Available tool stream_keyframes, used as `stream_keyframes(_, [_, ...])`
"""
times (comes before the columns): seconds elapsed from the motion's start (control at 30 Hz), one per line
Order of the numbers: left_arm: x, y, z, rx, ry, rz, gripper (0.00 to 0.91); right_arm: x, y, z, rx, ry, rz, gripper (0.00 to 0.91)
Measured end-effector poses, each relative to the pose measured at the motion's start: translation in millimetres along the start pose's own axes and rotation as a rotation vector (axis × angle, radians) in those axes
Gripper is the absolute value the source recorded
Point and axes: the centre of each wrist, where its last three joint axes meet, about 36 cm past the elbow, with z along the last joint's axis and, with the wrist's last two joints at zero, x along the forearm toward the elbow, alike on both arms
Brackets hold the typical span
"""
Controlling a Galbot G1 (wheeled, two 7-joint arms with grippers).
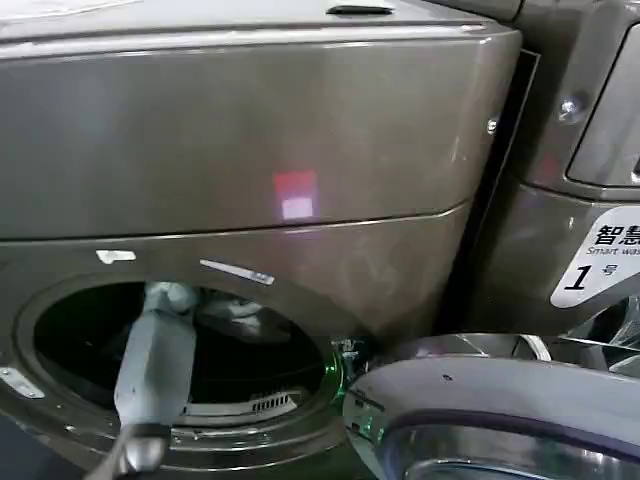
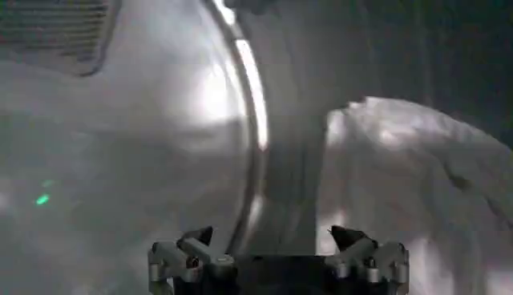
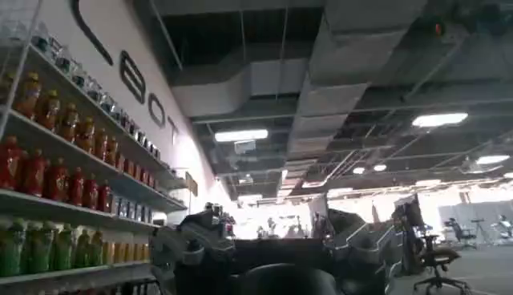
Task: Grasp the clothes from the dryer.
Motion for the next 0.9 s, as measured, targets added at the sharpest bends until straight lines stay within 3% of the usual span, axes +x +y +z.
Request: stream_keyframes(0.9, [-23.2, -1.1, 35.6, 0.15, -0.039, 0.145, 0.907, 11.6, 14.1, 19.8, 0.01, 0.021, -0.016, 0.907])
